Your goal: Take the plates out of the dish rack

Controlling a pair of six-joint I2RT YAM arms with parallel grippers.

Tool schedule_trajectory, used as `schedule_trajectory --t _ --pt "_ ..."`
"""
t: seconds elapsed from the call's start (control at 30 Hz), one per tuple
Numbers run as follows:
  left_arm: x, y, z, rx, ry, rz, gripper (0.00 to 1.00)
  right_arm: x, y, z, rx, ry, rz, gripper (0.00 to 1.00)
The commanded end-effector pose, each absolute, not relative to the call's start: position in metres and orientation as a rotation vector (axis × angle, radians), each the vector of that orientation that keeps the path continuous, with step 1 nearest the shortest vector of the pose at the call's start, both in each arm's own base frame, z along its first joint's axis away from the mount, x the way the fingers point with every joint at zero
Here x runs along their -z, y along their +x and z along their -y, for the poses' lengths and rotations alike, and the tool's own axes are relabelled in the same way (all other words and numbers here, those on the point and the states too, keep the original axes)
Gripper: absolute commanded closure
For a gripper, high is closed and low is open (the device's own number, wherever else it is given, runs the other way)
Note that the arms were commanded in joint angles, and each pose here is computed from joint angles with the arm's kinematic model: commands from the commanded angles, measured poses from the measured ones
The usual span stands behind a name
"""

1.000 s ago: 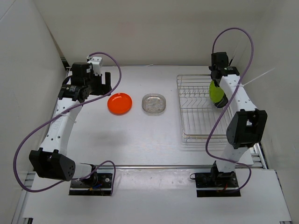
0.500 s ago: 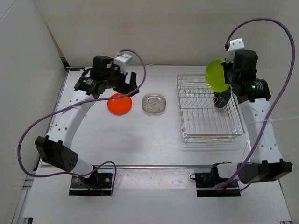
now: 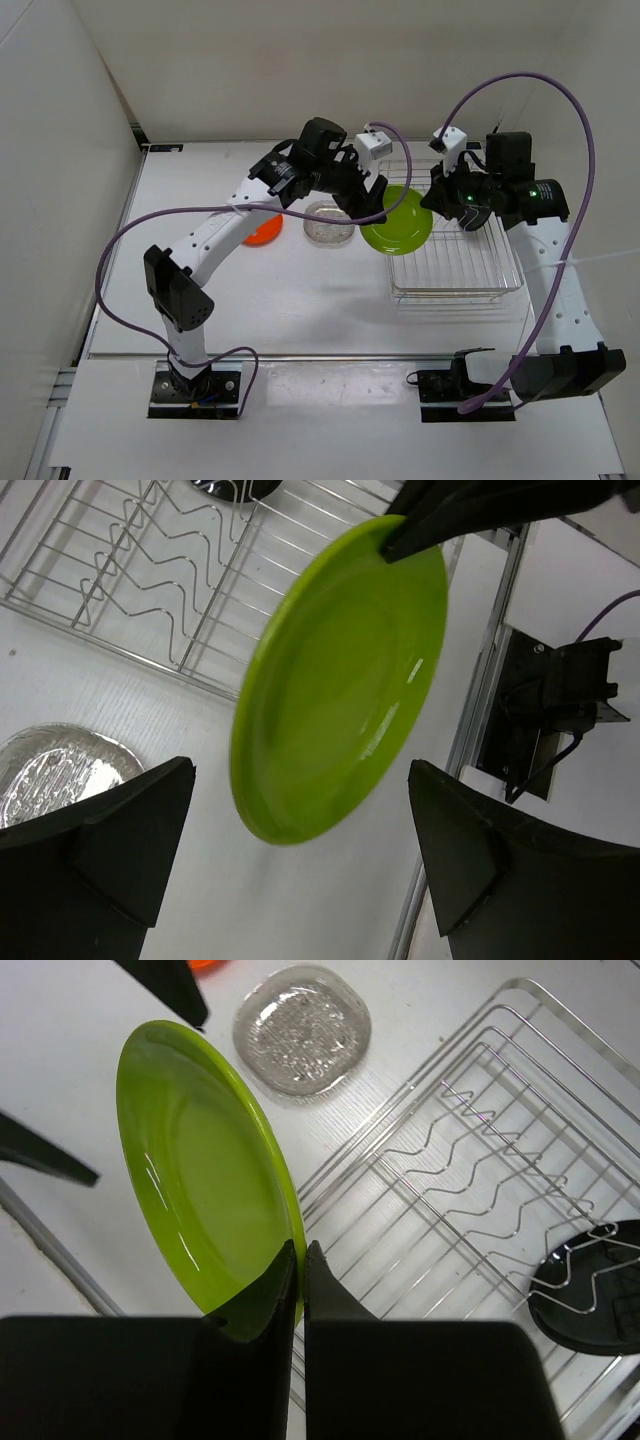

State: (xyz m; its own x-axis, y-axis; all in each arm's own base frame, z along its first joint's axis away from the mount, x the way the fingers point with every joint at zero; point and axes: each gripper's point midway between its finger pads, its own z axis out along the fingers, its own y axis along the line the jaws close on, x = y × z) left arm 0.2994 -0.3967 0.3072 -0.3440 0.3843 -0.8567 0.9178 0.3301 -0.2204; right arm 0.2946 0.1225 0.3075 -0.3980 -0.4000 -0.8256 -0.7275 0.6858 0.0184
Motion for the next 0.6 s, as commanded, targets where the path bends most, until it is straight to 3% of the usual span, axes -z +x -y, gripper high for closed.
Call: schedule_trajectory --t 0.0,0.1,0.13,0.3,0.33,0.43,0.47,0.57 --pt "-0.319 0.309 0.391 0.921 1.126 -1.863 0.01 -0.322 0.286 -0.135 -0.554 -0.925 -1.930 1.00" --pt "-0.316 0.309 0.396 0.922 1.122 -1.867 0.08 -0.320 0.289 -0.134 -0.535 -0.920 -1.922 1.00" --pt "-0.316 0.309 0.396 0.922 1.122 -1.867 0.18 -0.320 0.289 -0.134 -0.535 -0.920 -1.922 1.00" --pt "-0.323 0.313 0.393 0.891 1.100 -1.856 0.32 -0.318 0.294 -0.131 -0.507 -0.912 -1.922 1.00" --pt "-0.327 0.313 0.391 0.875 1.099 -1.844 0.49 -0.318 0.294 -0.131 -0.507 -0.912 -1.922 1.00" --pt "-0.327 0.315 0.390 0.864 1.093 -1.847 0.69 -0.318 0.294 -0.132 -0.514 -0.902 -1.928 1.00" --pt "-0.323 0.316 0.389 0.854 1.090 -1.859 0.81 -0.318 0.293 -0.132 -0.520 -0.892 -1.933 1.00" --pt "-0.325 0.317 0.390 0.860 1.080 -1.856 0.89 -0.322 0.292 -0.134 -0.533 -0.888 -1.925 1.00"
